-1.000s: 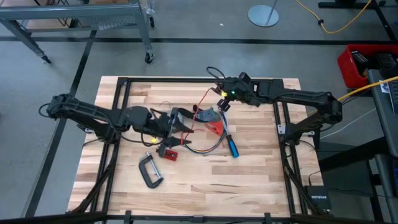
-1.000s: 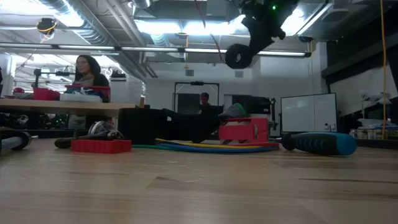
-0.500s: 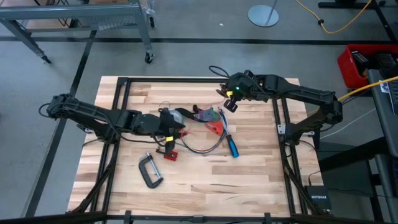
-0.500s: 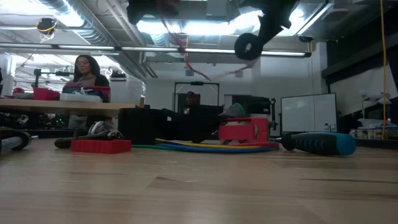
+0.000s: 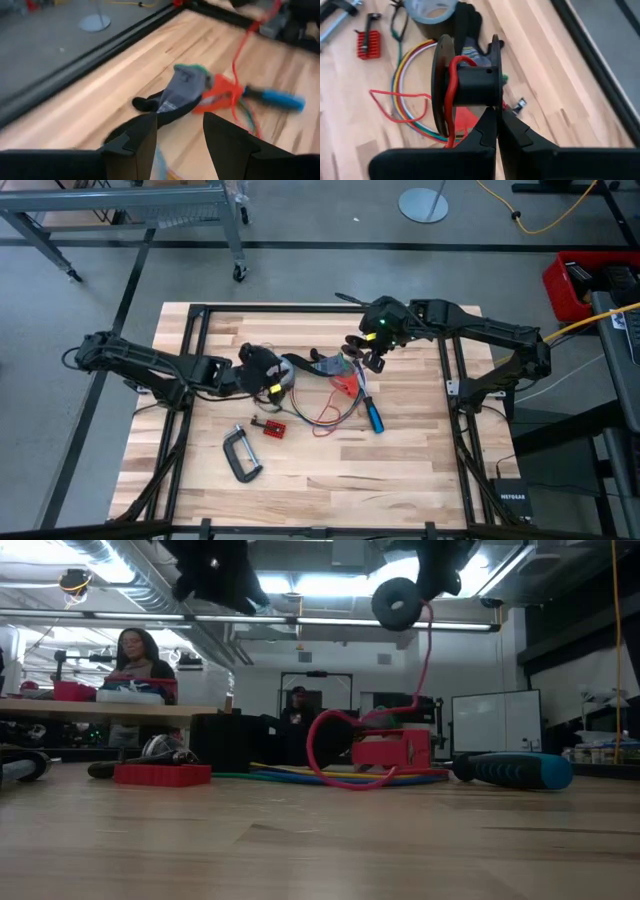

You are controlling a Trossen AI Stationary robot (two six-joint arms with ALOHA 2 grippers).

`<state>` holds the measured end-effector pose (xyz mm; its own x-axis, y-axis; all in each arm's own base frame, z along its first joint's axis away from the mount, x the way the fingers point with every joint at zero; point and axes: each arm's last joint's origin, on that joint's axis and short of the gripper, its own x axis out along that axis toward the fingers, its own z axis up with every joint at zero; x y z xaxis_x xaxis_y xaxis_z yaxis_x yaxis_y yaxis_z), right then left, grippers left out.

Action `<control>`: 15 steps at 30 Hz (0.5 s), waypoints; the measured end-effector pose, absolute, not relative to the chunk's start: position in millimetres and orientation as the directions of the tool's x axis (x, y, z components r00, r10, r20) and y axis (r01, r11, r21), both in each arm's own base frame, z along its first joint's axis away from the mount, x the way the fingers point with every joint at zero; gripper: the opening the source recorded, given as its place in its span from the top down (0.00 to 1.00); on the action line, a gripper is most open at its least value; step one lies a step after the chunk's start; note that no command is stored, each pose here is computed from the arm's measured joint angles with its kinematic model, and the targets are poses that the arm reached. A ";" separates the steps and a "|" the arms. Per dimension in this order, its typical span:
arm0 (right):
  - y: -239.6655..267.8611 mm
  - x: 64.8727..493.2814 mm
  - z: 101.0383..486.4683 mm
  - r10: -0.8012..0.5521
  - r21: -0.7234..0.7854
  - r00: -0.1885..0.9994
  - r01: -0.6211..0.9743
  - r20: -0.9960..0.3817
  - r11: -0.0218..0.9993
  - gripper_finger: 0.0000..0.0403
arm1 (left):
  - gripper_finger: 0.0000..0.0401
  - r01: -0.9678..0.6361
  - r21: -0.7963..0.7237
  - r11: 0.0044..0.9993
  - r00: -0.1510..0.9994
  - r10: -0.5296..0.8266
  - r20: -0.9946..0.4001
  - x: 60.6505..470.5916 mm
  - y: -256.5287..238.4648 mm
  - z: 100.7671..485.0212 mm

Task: Coil cords
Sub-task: Coil the red wire cable onto the black spool

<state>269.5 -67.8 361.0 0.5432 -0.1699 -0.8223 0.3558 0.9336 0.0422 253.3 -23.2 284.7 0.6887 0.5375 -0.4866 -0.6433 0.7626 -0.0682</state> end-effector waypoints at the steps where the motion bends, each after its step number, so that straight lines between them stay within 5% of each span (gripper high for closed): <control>1: -67.7 270.5 361.7 -0.162 0.052 0.556 0.349 -0.816 0.936 0.99 | 0.62 -0.656 -0.107 0.747 0.691 0.538 -0.483 254.5 -21.7 281.8; 15: -69.5 296.5 389.1 -0.072 0.152 0.845 0.178 -0.529 0.972 0.99 | 0.62 -0.536 -0.169 0.827 0.836 0.492 -0.243 299.2 -26.7 252.1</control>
